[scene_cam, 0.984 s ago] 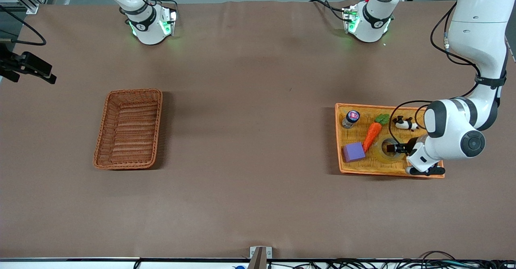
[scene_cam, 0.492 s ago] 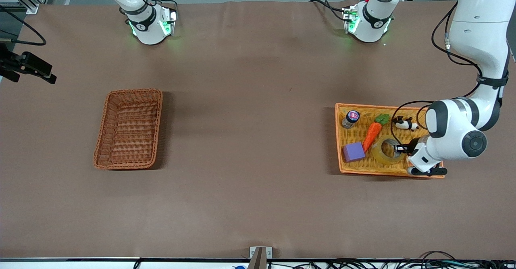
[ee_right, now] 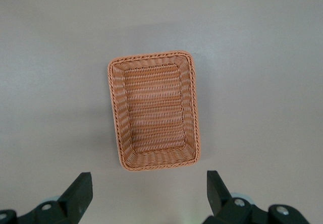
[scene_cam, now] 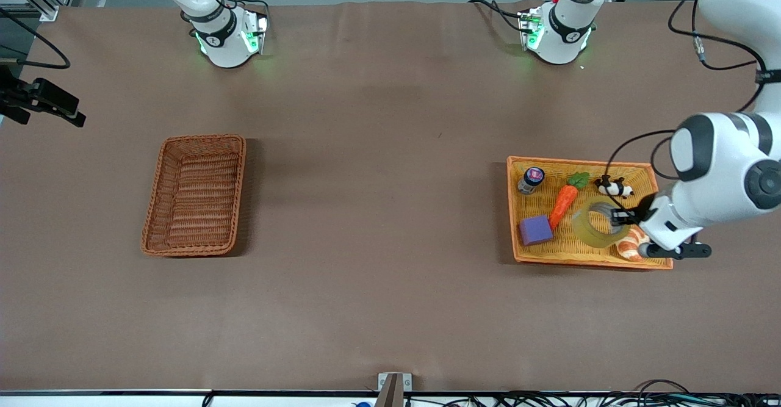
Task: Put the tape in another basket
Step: 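Lift the tape roll with the left gripper out of the basket, then lower the tape roll onto the table between baskets, open the left gripper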
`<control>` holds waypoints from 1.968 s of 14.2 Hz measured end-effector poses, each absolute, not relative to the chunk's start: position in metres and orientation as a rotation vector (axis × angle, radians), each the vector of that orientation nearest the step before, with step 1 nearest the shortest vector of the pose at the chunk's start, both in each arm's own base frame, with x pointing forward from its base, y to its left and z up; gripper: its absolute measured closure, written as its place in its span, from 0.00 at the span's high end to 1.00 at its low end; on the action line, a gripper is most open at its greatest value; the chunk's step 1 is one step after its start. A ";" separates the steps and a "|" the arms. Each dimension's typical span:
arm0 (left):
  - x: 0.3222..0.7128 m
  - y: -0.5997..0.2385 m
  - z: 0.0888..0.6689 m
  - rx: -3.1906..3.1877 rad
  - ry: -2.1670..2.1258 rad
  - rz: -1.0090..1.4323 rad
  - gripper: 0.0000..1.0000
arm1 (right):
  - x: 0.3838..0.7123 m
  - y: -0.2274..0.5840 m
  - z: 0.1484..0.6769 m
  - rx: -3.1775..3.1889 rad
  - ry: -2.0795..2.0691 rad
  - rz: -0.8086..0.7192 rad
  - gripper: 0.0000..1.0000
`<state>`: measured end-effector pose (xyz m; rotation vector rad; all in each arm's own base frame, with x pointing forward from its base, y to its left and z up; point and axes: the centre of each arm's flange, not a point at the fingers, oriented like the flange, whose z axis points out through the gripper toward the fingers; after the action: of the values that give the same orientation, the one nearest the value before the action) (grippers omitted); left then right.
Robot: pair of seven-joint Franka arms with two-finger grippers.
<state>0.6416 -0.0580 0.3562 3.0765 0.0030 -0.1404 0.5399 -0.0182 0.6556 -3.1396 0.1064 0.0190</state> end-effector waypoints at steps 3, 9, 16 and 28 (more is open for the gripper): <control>0.622 -0.163 0.349 3.047 -0.069 -0.184 0.22 | 0.540 -0.018 0.656 -3.140 0.106 0.019 1.00; 0.567 -0.400 0.280 3.026 -0.110 -0.295 0.22 | 0.540 -0.018 0.655 -3.139 0.105 0.025 1.00; 0.542 -0.512 0.218 2.973 -0.211 -0.314 0.22 | 0.539 -0.018 0.655 -3.139 0.105 0.031 1.00; 0.545 -0.528 0.242 2.944 -0.249 -0.248 0.78 | 0.538 -0.017 0.653 -3.138 0.101 0.053 1.00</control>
<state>0.5455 -0.5278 0.2416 2.9443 -0.2490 -0.2478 0.5381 -0.0166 0.6531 -3.1375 0.1013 0.0530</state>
